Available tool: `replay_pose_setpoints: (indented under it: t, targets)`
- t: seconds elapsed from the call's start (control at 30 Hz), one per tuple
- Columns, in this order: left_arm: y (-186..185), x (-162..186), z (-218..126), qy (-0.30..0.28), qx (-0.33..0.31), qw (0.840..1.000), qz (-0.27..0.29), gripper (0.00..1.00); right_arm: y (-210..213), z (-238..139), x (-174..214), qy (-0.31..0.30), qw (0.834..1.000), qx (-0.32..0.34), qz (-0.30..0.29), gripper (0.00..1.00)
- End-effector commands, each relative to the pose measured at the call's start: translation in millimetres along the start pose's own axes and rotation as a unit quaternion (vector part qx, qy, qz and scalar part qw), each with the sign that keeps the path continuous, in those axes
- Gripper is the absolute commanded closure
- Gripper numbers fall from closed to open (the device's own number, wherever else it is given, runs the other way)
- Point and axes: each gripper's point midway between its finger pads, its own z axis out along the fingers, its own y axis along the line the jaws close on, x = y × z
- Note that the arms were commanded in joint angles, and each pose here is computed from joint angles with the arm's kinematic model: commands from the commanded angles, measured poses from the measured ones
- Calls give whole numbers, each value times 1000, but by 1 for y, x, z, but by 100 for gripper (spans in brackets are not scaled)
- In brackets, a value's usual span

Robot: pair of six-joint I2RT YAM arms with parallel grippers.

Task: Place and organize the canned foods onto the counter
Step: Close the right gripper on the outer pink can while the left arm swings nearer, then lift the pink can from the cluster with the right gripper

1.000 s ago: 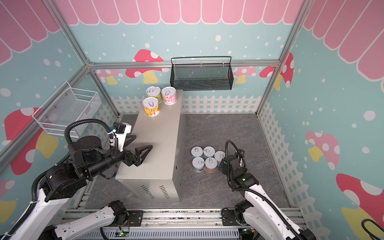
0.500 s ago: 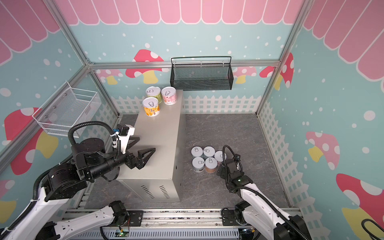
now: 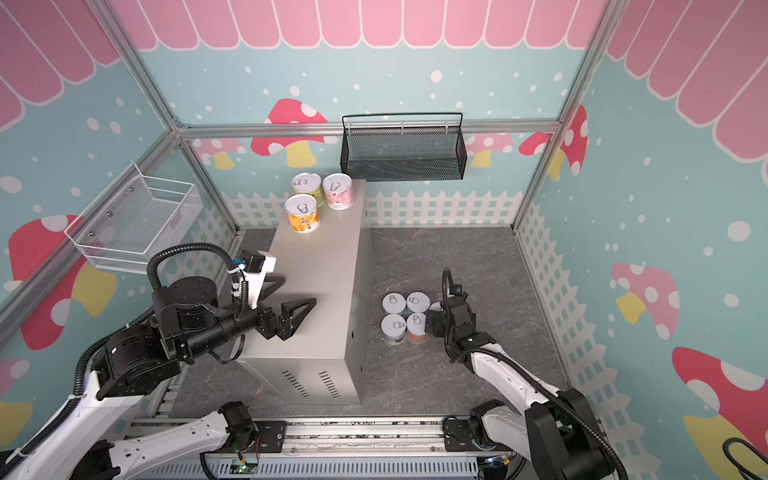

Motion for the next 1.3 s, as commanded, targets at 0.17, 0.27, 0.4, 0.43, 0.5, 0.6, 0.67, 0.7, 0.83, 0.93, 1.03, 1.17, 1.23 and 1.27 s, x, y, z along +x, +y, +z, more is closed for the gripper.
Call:
replay_pose_setpoints:
  t: [0.17,0.27,0.4,0.43,0.5,0.6,0.67,0.7,0.83,0.93,1.03,1.17,1.23,1.27]
  targets:
    - [0,1,-3,-8,0,1000,-6,0,15,19,-19,3,999,-30,-19,1]
    - [0,0,-5,-11,-1,1000,-7,0,8,25,-16,14,1000,-18,-5,1]
    - [1,2,-6,-11,-3,1000,-7,0,0,28,-14,20,1000,-4,13,2]
    - [1,2,-6,-12,-3,1000,-7,0,-1,29,-14,22,1000,-3,15,3]
    - [2,3,-6,-11,-5,1000,-7,0,-2,28,-13,24,1000,-5,17,3]
    - [2,3,-6,-11,-5,1000,-6,0,-4,26,-10,25,999,-5,20,3]
    - [1,3,-5,-10,-4,1000,-4,0,-6,25,-7,26,999,-4,21,3]
    - [1,3,-4,-10,-3,1000,-4,0,-7,24,-7,26,999,-3,21,4]
    - [-2,1,-2,-9,2,1000,-4,0,-10,23,-6,30,999,5,16,12]
    - [-3,0,-2,-9,5,1000,-3,0,-10,24,-6,36,999,7,7,15]
    - [-9,0,0,-4,18,1000,2,0,-7,28,-1,50,999,1,-2,17]
    - [-32,6,8,22,58,998,24,0,-7,30,4,61,998,0,-8,17]
    - [-48,10,14,36,69,996,50,0,-9,29,4,57,998,5,-7,17]
    - [-54,11,17,40,69,995,64,0,-9,28,3,55,998,5,-7,17]
